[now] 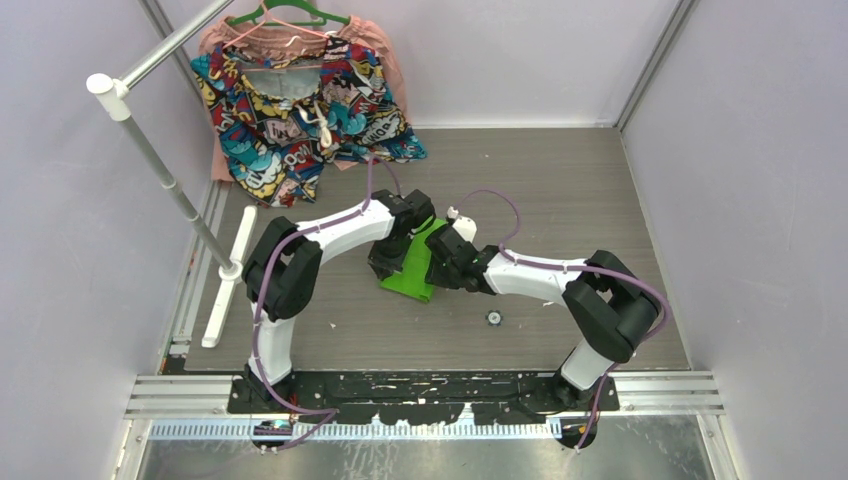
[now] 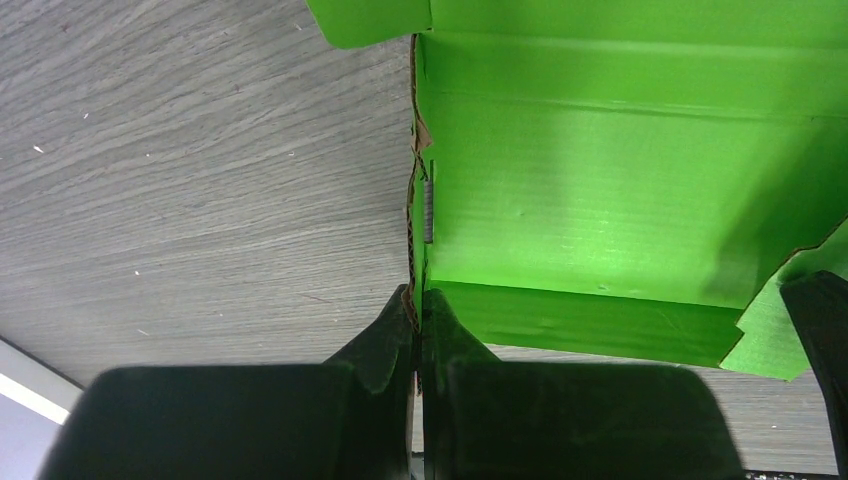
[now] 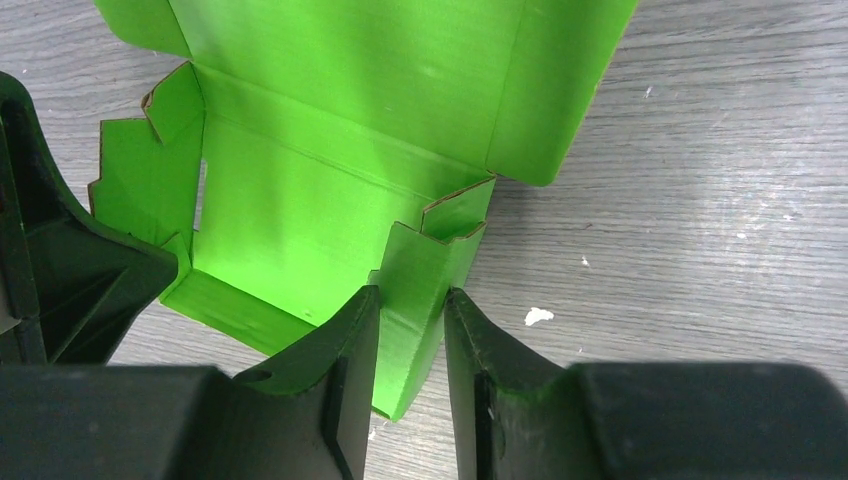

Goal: Fold the paper box
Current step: Fold the paper box at the center of the board.

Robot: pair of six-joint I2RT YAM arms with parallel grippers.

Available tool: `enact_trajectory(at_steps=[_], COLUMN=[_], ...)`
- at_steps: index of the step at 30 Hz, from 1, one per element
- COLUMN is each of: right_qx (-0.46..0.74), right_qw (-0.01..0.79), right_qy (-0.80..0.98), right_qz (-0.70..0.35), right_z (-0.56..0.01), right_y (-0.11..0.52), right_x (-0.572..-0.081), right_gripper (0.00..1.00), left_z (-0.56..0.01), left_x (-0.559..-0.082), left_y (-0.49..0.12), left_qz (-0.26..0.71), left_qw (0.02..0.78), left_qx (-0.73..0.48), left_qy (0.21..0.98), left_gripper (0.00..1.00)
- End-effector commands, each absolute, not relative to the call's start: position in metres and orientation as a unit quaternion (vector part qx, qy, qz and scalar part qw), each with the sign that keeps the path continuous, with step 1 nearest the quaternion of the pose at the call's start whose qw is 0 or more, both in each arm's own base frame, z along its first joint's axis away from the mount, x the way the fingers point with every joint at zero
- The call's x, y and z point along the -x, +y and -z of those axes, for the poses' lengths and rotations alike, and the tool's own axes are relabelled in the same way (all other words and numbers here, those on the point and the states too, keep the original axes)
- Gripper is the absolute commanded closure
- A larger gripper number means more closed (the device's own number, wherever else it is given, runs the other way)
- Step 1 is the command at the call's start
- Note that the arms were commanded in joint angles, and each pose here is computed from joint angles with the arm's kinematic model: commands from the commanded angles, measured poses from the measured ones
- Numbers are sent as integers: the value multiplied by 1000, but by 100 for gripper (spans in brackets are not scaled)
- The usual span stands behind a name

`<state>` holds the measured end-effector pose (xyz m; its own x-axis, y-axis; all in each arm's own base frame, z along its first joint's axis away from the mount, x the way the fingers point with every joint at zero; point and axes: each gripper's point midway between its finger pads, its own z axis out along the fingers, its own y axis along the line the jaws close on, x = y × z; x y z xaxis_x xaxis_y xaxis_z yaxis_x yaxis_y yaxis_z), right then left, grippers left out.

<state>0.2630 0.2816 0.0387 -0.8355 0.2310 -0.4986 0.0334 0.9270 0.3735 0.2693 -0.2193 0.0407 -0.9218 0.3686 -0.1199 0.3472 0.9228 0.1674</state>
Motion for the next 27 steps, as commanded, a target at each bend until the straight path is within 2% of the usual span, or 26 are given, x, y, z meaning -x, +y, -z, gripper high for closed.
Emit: enact_trajectory(at_steps=[1, 27], right_qx=[-59, -26], right_qw=[283, 290], right_qy=[946, 952], right_qz=[-149, -94], right_z=[-36, -36], right_y=[276, 273], right_x=[-263, -257], right_gripper=[66, 75], left_z=[-49, -46], left_x=[-272, -273], left_y=[-230, -231], left_qz=[-58, -60], left_qw=[84, 84], left_qx=[-183, -174], left_qy=[978, 979], left_gripper=[100, 100])
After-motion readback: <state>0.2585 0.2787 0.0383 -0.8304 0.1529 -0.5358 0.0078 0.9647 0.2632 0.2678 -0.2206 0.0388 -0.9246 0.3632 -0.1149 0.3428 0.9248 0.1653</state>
